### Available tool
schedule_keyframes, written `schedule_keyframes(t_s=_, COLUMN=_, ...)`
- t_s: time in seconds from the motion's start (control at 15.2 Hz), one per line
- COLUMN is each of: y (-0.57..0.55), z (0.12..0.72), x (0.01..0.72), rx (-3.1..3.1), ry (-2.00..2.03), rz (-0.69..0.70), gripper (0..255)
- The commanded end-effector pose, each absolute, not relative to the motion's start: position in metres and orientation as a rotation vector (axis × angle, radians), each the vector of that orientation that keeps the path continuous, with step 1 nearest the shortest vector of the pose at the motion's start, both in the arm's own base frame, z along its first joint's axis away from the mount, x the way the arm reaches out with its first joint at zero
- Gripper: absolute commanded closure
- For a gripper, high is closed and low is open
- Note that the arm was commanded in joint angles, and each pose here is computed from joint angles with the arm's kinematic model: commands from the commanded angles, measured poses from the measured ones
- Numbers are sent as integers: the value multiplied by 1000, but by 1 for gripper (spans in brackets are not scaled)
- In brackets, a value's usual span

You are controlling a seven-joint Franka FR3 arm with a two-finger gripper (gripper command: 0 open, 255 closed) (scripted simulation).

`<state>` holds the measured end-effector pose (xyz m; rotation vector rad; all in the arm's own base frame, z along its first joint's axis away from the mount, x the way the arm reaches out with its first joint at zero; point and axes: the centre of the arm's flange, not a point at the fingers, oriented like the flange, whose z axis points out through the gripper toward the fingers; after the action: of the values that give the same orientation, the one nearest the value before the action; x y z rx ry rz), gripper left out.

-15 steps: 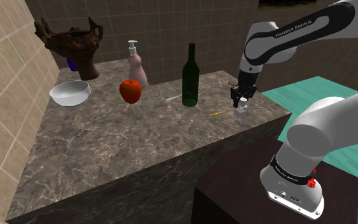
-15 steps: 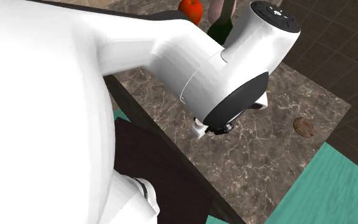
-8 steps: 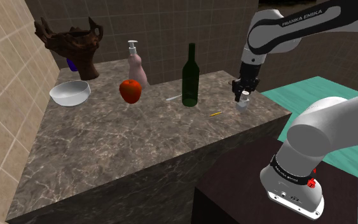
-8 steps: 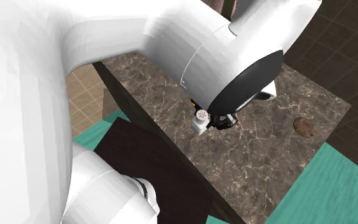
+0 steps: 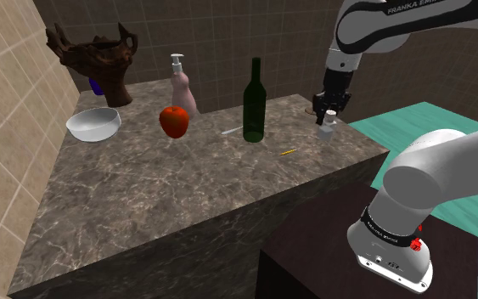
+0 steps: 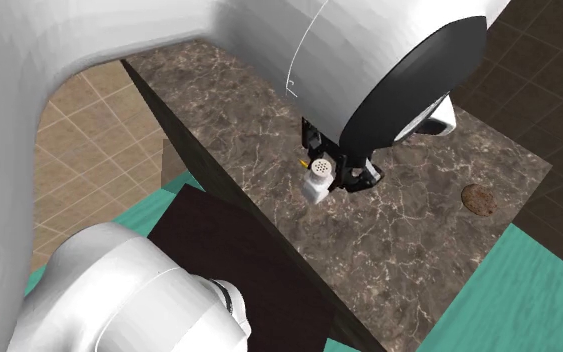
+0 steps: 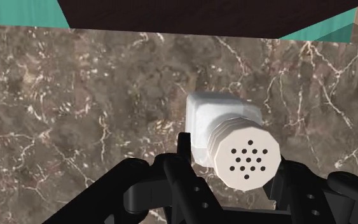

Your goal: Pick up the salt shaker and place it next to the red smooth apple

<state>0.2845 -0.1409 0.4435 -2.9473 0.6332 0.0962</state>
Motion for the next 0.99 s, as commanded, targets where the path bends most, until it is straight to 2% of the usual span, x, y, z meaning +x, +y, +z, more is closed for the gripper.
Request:
schedule_keyframes(t_s=0.0, y=-141, z=454, x=285, rx=-2947, ry=633, rz=97, gripper=255)
schedule_keyframes(t_s=0.92, y=-141, z=528, x=285, rx=-2947, ry=633, rz=97, gripper=255)
